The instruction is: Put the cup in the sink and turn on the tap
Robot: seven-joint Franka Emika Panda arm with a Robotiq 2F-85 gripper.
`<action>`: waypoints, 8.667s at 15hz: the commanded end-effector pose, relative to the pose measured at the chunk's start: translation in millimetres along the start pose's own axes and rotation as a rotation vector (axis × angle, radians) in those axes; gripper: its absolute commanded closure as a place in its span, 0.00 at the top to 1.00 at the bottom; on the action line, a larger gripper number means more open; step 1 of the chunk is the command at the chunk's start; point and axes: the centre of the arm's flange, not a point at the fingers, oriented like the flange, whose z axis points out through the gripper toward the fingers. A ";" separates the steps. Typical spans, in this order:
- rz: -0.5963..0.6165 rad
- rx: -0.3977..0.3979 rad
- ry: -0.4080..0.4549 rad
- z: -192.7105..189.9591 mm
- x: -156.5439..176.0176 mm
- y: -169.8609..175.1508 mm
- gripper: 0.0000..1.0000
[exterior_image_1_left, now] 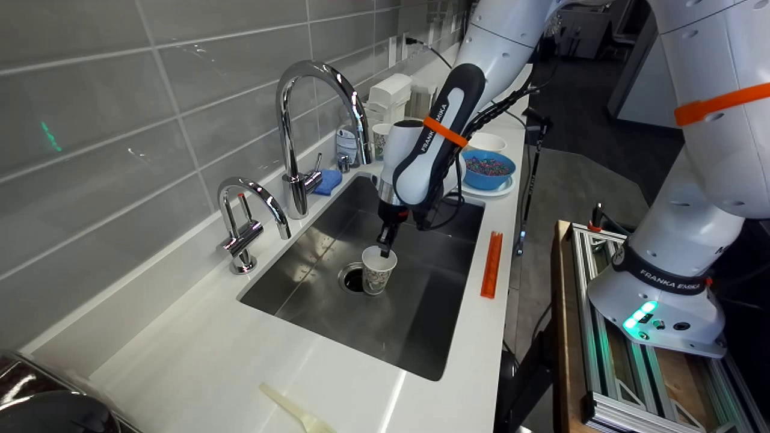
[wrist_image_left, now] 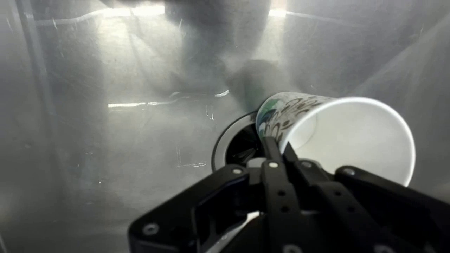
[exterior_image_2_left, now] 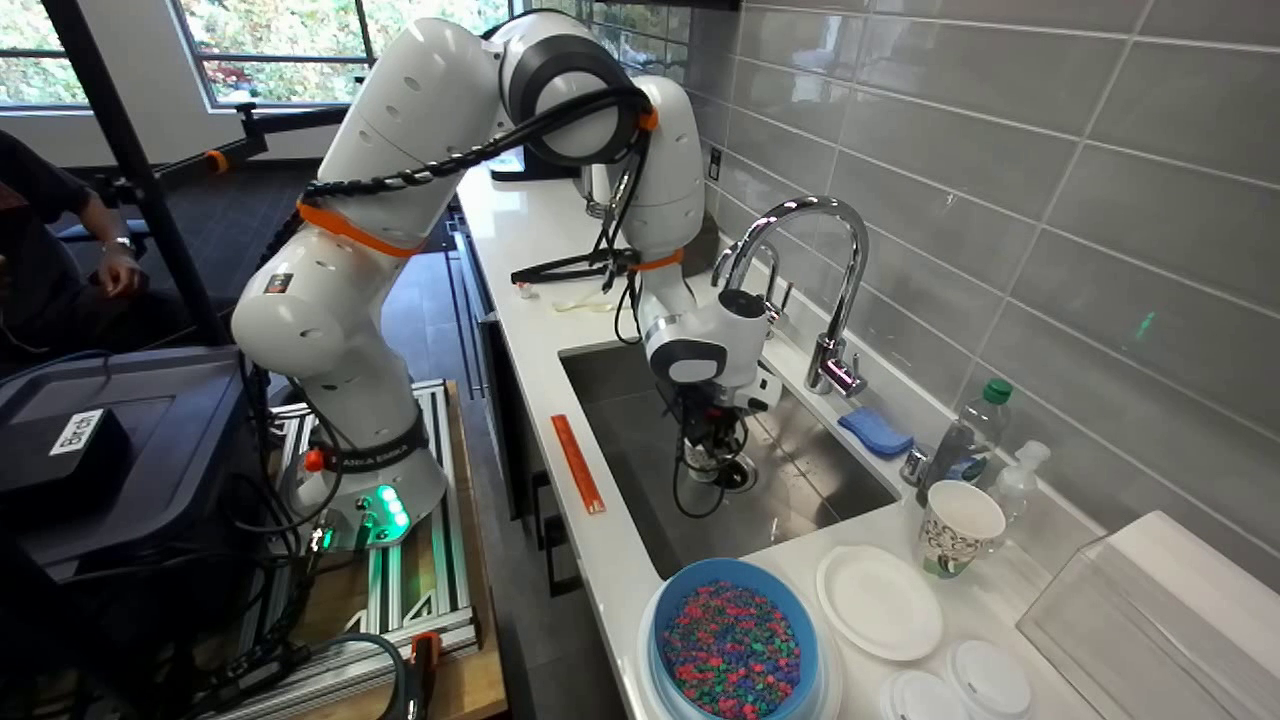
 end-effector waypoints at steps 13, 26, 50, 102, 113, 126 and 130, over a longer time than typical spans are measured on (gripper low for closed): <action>-0.103 -0.045 -0.054 -5.8 -10.9 -8.9 0.01; -0.111 -0.033 -0.099 -1.3 -10.7 -18.5 0.01; 0.000 0.065 0.010 -69.1 -22.1 6.5 1.00; 0.331 0.188 0.468 -173.7 156.3 106.0 0.65; 0.302 0.204 0.385 -174.4 148.6 101.0 0.76; 0.294 0.187 0.350 -175.7 148.6 101.2 0.61; 0.294 0.182 0.350 -175.7 148.2 102.3 0.63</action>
